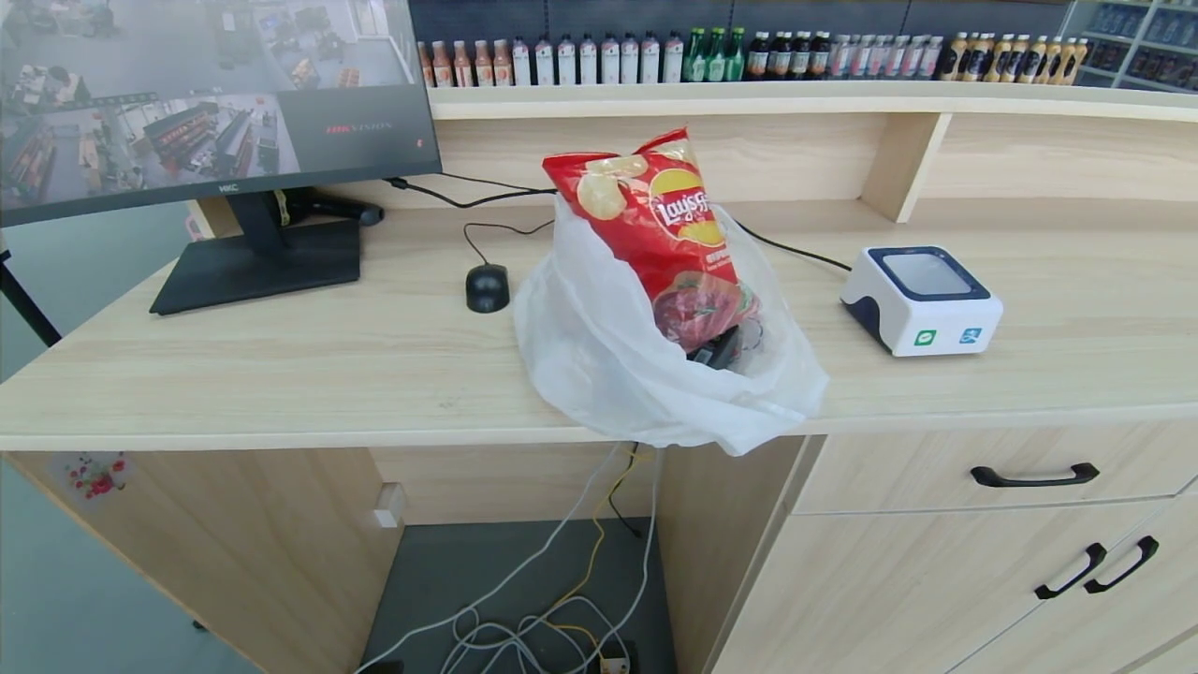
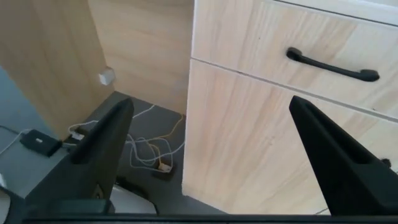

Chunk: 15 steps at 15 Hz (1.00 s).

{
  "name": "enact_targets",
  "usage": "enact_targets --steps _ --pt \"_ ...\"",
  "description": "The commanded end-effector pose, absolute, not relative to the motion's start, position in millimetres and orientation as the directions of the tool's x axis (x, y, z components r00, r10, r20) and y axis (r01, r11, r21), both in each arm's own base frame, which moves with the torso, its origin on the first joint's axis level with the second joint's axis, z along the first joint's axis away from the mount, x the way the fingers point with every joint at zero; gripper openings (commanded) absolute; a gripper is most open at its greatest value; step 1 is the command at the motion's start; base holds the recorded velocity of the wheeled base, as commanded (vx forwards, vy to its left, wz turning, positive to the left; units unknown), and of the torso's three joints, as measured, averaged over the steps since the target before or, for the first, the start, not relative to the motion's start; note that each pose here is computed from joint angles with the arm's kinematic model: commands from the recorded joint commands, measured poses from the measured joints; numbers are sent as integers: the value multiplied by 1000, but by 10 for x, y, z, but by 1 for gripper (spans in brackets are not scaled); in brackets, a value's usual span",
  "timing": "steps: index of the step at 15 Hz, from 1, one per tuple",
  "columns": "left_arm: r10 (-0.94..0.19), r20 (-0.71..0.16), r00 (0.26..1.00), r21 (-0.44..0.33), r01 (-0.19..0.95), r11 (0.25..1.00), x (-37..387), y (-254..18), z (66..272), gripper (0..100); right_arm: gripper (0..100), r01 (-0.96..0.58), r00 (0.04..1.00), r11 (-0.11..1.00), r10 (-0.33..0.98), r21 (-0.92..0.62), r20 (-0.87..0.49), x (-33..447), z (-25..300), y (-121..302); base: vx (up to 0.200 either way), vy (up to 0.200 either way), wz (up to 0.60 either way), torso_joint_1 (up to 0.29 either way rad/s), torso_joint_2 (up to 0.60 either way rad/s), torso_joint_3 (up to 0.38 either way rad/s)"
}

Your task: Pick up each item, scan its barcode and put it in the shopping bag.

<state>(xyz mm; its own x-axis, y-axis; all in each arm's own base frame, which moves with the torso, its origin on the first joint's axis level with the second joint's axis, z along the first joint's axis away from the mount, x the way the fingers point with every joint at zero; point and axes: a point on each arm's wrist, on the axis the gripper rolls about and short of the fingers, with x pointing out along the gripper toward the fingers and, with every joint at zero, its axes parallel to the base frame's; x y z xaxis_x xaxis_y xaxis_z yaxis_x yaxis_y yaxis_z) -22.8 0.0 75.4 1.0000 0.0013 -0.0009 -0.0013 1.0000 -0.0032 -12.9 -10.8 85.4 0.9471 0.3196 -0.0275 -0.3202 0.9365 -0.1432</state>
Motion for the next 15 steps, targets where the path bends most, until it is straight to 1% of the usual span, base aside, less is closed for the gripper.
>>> enact_targets --steps 1,3,4,5,9,11,12,15 --pt "2 -2 1000 -3 -2 1000 -228 0 753 100 100 -193 980 969 182 -155 -83 -95 864 -78 0 0 0 0 0 0" --pt "2 -2 1000 -2 -2 1000 -228 0 753 100 100 -33 989 984 7 -173 -149 -48 874 -50 0 0 0 0 0 0" --pt "2 -2 1000 -2 -2 1000 -228 0 753 100 100 -33 989 984 7 -173 -149 -48 874 -50 0 0 0 0 0 0" --pt "2 -2 1000 -5 -2 1000 -228 0 753 100 100 117 977 978 -144 -171 -158 -48 870 -38 0 0 0 0 0 0" --pt "2 -2 1000 -3 -2 1000 -228 0 753 100 100 78 997 987 -78 -142 6 -184 843 -30 0 0 0 0 0 0" --pt "2 -2 1000 -3 -2 1000 -228 0 753 100 100 -26 998 990 34 -136 57 -233 821 7 0 0 0 0 0 0" --pt "2 -2 1000 -3 -2 1000 -228 0 753 100 100 -60 996 989 67 -133 54 -231 817 14 0 0 0 0 0 0" --pt "3 0 1000 -5 -3 1000 -228 1 755 100 100 -31 998 993 37 -113 51 -231 814 8 0 0 0 0 0 0"
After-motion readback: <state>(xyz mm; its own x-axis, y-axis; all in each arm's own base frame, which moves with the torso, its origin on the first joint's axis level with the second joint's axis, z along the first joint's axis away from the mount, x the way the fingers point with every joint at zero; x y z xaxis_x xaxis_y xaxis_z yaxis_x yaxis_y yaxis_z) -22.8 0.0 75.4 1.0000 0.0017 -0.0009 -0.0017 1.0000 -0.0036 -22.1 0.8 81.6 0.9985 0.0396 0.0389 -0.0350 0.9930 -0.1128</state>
